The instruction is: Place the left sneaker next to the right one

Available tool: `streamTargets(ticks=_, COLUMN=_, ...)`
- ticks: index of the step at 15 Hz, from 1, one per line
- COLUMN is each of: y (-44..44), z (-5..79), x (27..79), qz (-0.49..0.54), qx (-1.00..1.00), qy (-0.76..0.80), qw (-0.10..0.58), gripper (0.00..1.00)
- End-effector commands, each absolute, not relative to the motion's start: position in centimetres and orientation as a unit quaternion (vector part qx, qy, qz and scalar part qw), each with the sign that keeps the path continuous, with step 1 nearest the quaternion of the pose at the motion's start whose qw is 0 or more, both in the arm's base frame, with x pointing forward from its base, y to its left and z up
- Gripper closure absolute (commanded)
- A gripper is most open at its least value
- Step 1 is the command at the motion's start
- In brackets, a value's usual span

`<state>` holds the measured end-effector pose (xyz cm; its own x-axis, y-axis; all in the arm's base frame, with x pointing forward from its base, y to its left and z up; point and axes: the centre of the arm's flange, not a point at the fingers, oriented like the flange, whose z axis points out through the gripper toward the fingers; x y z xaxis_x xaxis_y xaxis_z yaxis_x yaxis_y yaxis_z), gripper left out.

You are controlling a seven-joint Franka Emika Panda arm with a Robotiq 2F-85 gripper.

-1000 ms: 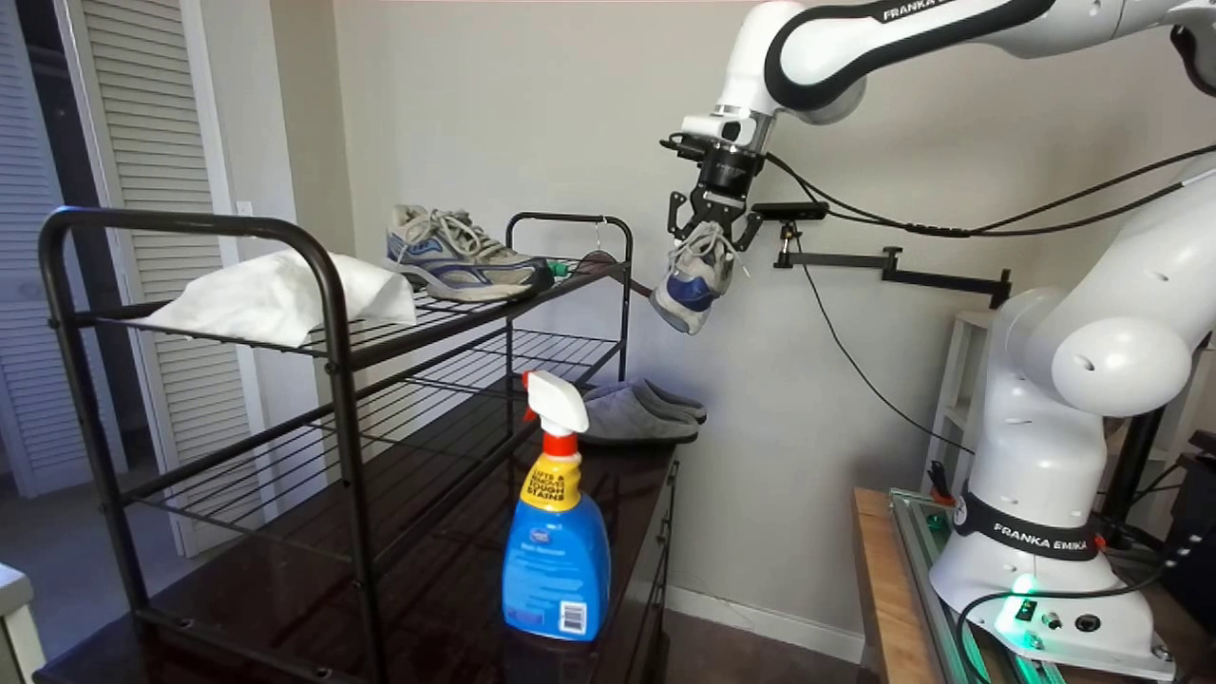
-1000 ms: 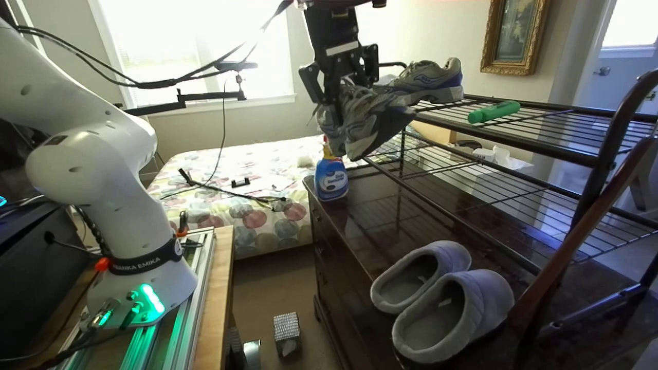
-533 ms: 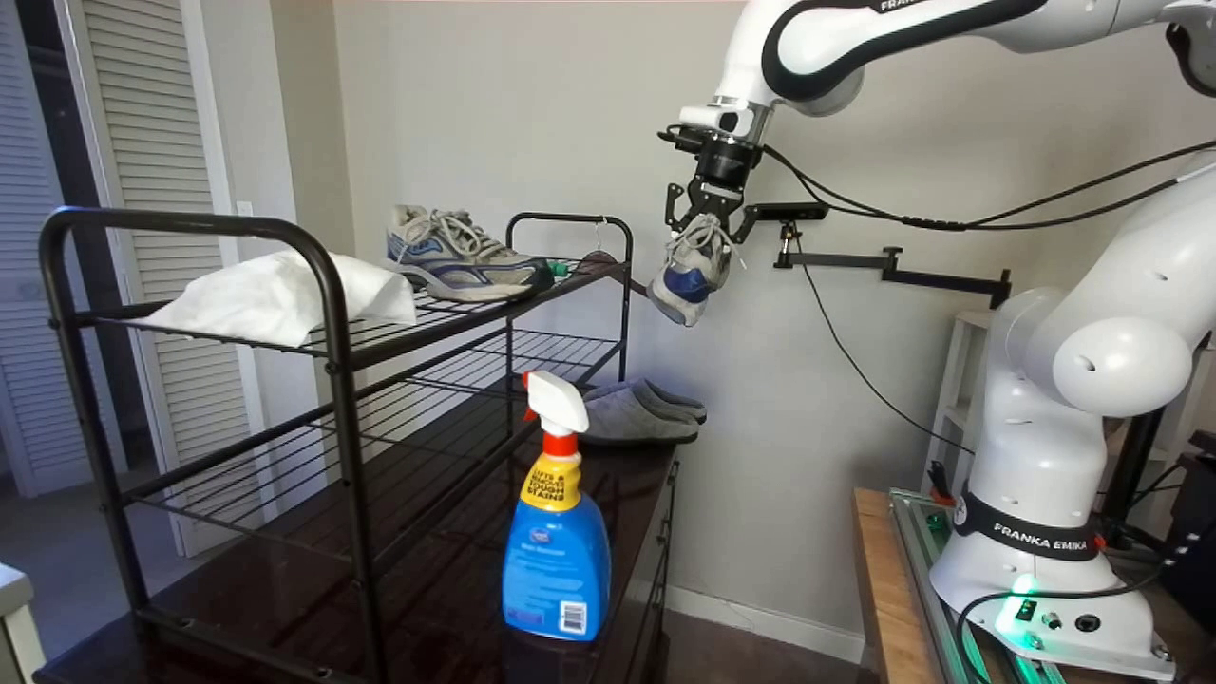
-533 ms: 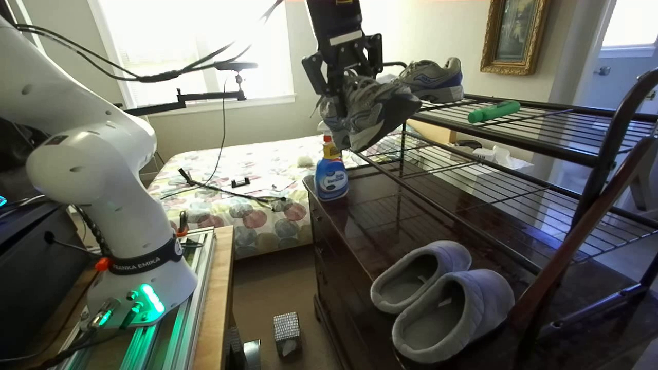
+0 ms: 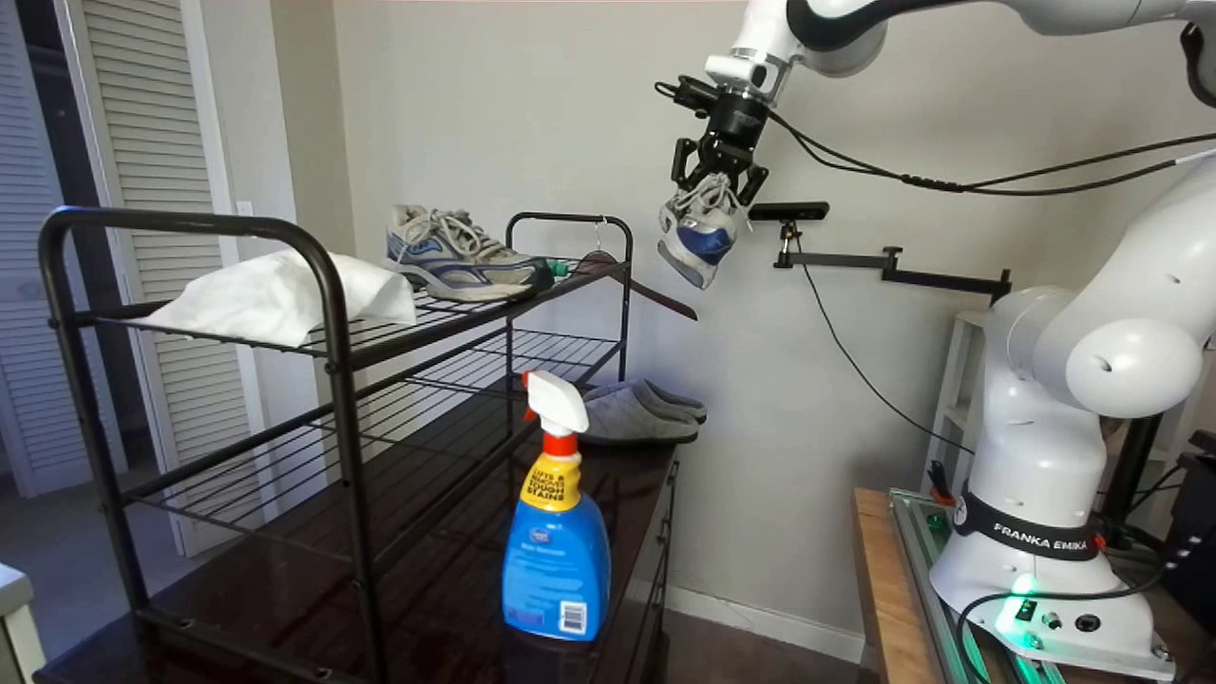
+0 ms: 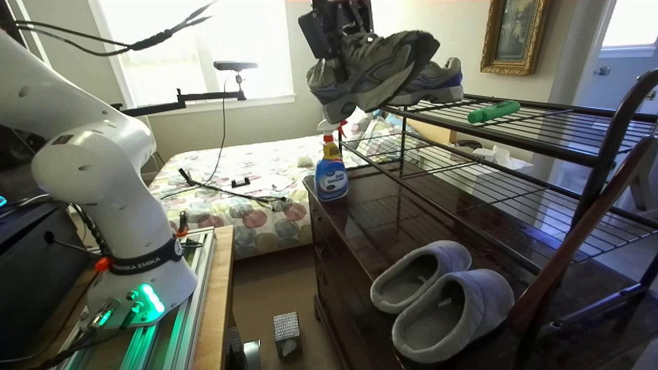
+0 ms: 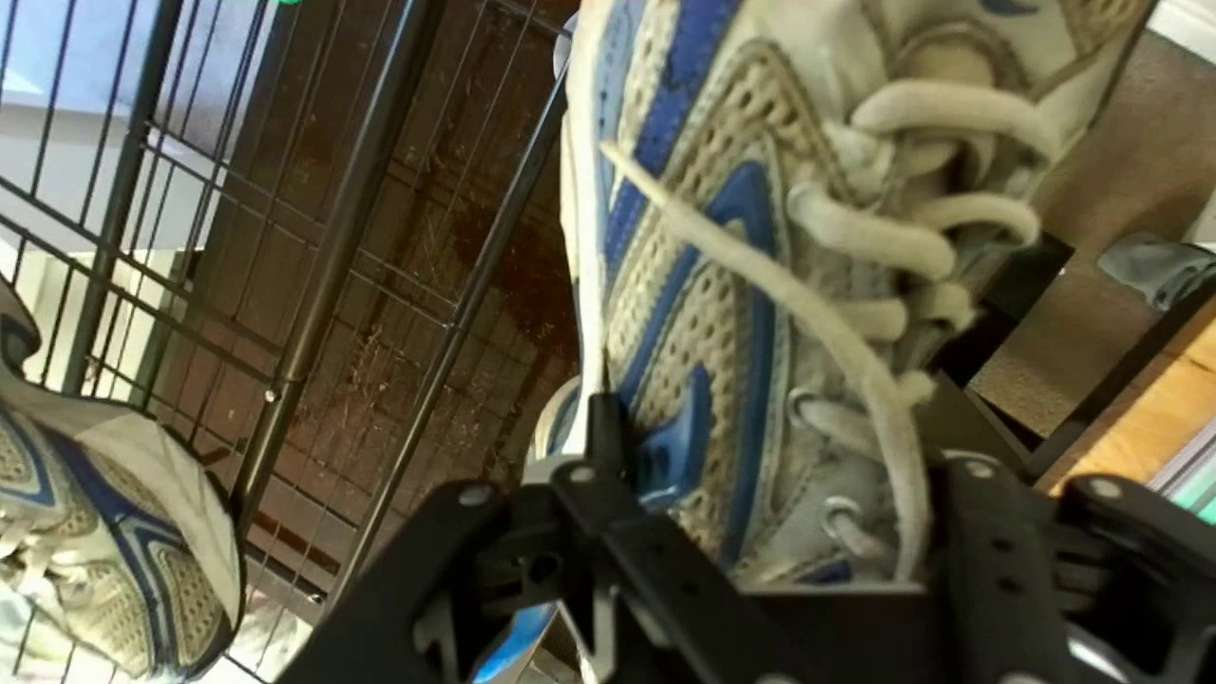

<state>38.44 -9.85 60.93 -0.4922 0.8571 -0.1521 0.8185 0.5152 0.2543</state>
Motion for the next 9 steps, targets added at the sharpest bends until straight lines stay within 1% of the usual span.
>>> streamTargets(ticks=1, y=-10.1, z=65.2, x=38.4, qz=0.07, qx=0.417, qy=0.898, qw=0.123, gripper=0.63)
streamTargets(ticks=3, y=-10.2, z=66.8, x=38.7, qz=0.054, qx=0.375, qy=0.918, qw=0.12, gripper=0.63)
streamTargets(ticks=6, y=-10.2, z=68.3, x=39.1, qz=0.042, qx=0.355, qy=0.924, qw=0.137, gripper=0.63)
streamTargets(ticks=7, y=-9.7, z=66.2, x=37.9, qz=0.055, qx=0.375, qy=0.916, qw=0.128, gripper=0.38)
streamTargets(ticks=9, y=-9.8, z=66.8, x=38.3, qz=0.054, qx=0.368, qy=0.919, qw=0.133, gripper=0.38)
